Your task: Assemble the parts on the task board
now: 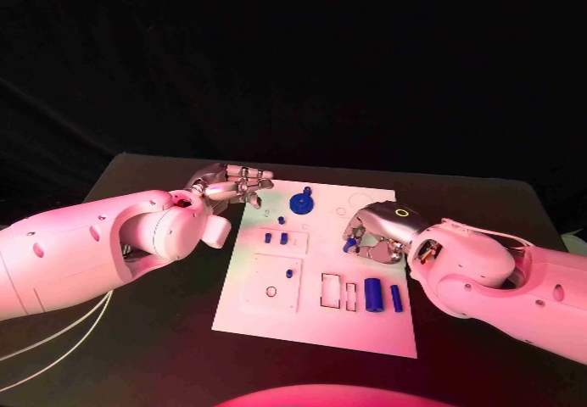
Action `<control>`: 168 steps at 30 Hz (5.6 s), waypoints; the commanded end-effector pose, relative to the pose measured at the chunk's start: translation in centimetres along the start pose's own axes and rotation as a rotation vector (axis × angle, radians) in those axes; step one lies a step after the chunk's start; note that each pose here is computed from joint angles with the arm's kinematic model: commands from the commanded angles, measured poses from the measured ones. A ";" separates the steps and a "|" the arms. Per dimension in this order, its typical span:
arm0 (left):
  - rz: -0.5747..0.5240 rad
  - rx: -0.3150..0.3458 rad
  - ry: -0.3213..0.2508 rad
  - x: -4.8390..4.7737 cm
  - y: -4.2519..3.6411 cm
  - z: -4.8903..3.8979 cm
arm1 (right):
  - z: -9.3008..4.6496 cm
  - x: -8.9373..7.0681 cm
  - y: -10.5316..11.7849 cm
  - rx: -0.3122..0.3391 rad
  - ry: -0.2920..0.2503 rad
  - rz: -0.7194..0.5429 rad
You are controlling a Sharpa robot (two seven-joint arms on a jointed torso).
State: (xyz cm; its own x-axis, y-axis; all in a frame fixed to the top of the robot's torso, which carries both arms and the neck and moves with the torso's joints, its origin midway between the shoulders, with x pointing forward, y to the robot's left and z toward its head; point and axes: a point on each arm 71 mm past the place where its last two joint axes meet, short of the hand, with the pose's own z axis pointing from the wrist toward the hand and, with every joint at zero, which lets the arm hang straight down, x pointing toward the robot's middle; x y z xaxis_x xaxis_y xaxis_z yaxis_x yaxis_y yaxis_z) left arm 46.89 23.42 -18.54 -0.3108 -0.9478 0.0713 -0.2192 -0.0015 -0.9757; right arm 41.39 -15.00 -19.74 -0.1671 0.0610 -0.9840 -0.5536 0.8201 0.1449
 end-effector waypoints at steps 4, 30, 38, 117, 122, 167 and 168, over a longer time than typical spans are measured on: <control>-0.004 0.005 0.018 0.25 -0.08 0.12 | -0.8 -1.9 1.6 -0.055 -0.098 0.033; -0.007 0.006 0.038 1.12 0.00 0.73 | 2.0 3.3 12.3 -0.320 0.006 0.194; -0.007 0.005 0.040 1.16 0.00 0.75 | 2.8 5.1 12.2 -0.305 0.048 0.178; -0.006 -0.012 0.047 0.88 0.28 0.59 | -6.4 0.9 -1.5 0.169 0.060 0.390; -0.006 -0.015 0.050 0.98 0.42 0.61 | -8.5 1.5 -3.0 0.245 0.056 0.339; -0.007 -0.021 0.061 0.98 0.52 0.26 | -7.1 8.1 -1.4 0.345 0.164 0.296; -0.007 -0.021 0.061 0.98 0.53 0.26 | -7.1 8.1 -1.4 0.346 0.163 0.296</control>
State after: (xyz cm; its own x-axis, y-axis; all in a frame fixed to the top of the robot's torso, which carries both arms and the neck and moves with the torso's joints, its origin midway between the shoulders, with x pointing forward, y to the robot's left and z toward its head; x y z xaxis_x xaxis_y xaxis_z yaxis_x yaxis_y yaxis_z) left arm 46.79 22.67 -19.14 -0.3448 -0.9351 0.0815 -0.2415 0.0045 -0.9704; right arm 35.34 -19.47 -26.25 -0.3874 0.2843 -0.8770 -0.1908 0.9059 0.3780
